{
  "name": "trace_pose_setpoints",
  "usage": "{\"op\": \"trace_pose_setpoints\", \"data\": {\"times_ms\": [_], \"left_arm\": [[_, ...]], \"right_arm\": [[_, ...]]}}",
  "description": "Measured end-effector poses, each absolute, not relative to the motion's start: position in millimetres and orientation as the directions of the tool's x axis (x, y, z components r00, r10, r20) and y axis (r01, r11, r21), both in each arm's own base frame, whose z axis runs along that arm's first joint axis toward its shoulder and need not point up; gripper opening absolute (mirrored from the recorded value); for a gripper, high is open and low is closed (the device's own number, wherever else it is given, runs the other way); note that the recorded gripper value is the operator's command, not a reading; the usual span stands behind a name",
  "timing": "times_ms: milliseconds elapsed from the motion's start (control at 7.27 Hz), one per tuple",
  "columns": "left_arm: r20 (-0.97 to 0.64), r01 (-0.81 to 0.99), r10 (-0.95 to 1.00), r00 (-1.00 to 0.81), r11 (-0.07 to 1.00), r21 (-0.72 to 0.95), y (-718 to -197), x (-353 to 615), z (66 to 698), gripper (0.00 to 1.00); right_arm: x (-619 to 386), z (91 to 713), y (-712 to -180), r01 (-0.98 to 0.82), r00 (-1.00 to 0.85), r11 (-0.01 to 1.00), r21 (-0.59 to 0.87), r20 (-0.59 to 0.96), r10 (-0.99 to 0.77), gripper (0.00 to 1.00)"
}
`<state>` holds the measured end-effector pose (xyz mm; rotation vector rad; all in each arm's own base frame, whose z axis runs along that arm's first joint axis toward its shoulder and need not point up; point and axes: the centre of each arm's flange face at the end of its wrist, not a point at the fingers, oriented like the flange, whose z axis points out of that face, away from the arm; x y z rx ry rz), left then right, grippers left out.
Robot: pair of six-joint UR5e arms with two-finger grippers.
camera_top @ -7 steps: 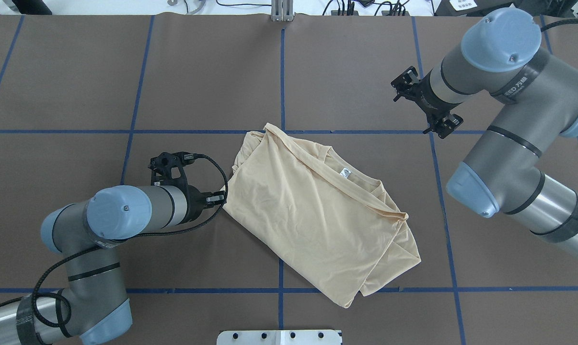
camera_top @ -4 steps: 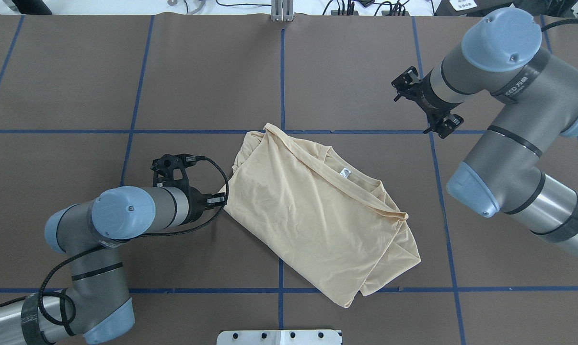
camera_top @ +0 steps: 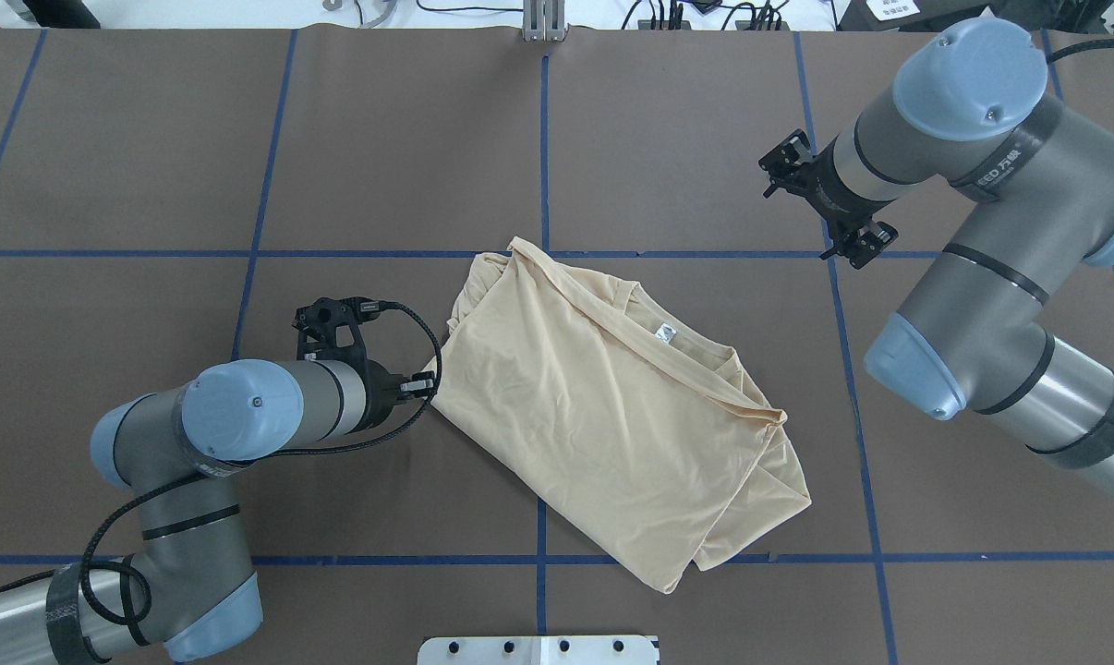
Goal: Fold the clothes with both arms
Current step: 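Grasp the shirt edge nearest the left gripper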
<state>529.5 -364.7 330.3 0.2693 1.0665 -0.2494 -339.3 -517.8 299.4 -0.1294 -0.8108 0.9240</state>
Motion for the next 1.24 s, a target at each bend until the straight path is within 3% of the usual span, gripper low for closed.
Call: {"op": "trace_pose_setpoints", "data": {"times_ms": [275,413,550,826,1238], "left_arm": [[-0.885,0.339,-0.076,0.459,0.936,0.096,-370,526,330,0.00],[-0.888,0.351,-0.077,0.453,0.931,0.098,-376,519,327,0.35],[-0.890,0.360,-0.078,0.449,0.928,0.100,-381,514,324,0.41],[-0.887,0.361,-0.079,0.456,0.927,0.103,-384,515,326,0.47],[-0.887,0.356,-0.077,0.456,0.929,0.103,-384,520,322,0.44]], "right_arm": [[-340,305,-519,-0.663,0.340,0.614,-0.428,0.559,0.756,1.00],[-340,305,-519,-0.664,0.340,0.614,-0.428,0.558,0.757,1.00],[-341,305,-519,-0.663,0.341,0.614,-0.428,0.558,0.757,1.00],[-341,305,-519,-0.663,0.341,0.614,-0.428,0.558,0.757,1.00],[-341,305,-519,-0.663,0.341,0.615,-0.427,0.558,0.756,1.00]]}}
